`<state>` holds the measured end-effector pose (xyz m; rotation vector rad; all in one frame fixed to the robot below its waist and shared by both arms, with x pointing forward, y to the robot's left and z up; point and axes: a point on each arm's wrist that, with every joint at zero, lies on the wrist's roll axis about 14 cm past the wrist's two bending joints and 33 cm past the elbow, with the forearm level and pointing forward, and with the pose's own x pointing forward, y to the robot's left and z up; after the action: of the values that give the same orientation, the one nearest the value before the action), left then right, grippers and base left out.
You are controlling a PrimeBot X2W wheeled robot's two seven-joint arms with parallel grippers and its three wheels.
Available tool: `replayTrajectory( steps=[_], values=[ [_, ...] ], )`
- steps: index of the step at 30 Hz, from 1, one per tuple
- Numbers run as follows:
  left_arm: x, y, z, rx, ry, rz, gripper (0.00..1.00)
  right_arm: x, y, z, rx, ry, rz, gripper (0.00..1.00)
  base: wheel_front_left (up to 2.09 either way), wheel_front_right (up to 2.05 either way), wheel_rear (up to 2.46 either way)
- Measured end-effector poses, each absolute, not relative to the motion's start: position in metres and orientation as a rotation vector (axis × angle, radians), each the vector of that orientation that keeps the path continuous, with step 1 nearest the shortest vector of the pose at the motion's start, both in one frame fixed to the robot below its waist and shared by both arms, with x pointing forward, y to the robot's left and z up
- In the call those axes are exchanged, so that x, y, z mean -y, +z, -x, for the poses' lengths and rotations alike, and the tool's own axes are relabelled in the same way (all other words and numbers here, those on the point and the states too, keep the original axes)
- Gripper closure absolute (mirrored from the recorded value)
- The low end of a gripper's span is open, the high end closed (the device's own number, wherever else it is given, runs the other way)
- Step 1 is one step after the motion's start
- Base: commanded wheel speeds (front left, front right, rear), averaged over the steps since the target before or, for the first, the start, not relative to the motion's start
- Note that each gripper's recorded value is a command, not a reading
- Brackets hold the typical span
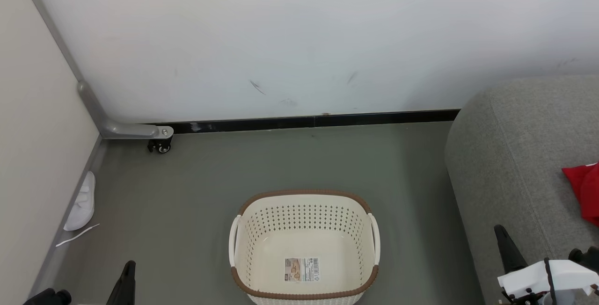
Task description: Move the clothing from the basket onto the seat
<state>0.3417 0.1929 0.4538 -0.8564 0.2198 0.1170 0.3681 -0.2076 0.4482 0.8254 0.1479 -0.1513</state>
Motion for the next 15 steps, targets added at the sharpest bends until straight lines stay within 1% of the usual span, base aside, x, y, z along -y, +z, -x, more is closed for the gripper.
replayTrajectory(
  steps=[15],
  values=[
    [-0.1919,0.4557,-0.347,-0.217,0.119,1.057,1.0,0.2085,0.4523,-0.3664,-0.133,-0.158,-1.035,1.0,0.0,0.0,0.0]
  ],
)
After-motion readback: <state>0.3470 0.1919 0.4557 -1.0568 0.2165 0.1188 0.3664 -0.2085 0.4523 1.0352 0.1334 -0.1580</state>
